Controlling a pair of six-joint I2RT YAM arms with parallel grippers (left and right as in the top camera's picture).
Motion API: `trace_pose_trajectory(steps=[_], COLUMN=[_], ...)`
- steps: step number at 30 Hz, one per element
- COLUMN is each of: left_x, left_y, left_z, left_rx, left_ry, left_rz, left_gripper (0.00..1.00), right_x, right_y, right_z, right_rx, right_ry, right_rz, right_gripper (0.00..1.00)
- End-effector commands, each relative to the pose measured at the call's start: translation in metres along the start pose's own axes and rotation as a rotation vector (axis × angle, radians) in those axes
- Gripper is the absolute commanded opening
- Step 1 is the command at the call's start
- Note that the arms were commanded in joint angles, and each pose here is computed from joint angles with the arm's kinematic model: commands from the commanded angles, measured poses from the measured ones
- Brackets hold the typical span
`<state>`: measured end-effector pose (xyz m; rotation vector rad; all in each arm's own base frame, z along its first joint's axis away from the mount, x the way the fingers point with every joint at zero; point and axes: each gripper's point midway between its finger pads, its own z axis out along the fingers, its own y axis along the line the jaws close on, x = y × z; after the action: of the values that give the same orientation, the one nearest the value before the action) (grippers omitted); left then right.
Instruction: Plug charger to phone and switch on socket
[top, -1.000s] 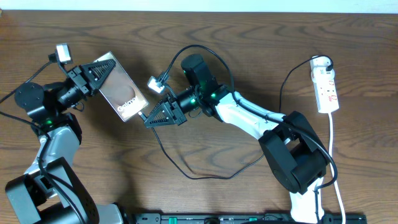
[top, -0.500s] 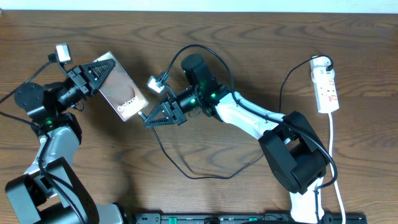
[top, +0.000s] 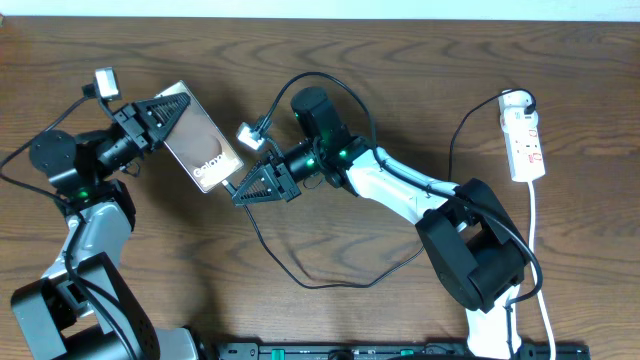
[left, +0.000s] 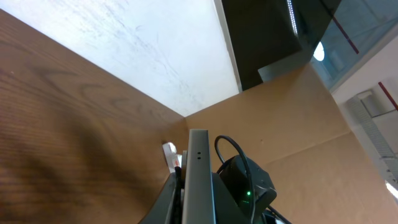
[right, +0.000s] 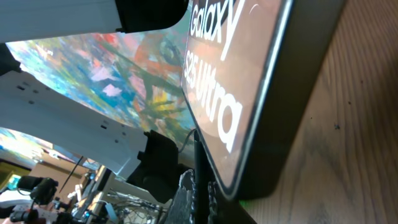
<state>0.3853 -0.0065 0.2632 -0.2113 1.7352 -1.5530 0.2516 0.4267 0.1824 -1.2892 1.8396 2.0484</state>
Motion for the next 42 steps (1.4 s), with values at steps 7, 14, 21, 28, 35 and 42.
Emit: trace_pose_trajectory(steps=[7, 14, 21, 28, 35, 42], left_x=[0.003, 0.003, 0.003, 0.004, 0.006, 0.005], left_y=[-0.011, -0.011, -0.011, -0.012, -0.012, -0.012], left_z=[0.003, 0.003, 0.003, 0.003, 0.003, 0.003], left_rx=[0.019, 0.020, 0.020, 0.022, 0.024, 0.023], left_ry=[0.028, 0.031, 0.031, 0.038, 0.045, 0.043], left_rz=[0.047, 0.059, 0.063, 0.070, 0.074, 0.077], left_gripper=[0.07, 0.07, 0.08, 0.07, 0.07, 0.08], right_x=[-0.004, -0.005, -0.006, -0.008, -0.010, -0.010], right_y=[0.003, 0.002, 0.002, 0.000, -0.002, -0.002], right_z=[0.002, 0.001, -0.001, -0.006, -0.011, -0.011], right_rx=[-0.002, 0.001, 0.003, 0.009, 0.016, 0.017], right_ry=[0.000, -0.004, -0.008, -0.016, -0.026, -0.026], right_rz=[-0.010, 0.012, 0.020, 0.024, 0.024, 0.024], right_gripper=[0.01, 0.01, 0.01, 0.01, 0.01, 0.01])
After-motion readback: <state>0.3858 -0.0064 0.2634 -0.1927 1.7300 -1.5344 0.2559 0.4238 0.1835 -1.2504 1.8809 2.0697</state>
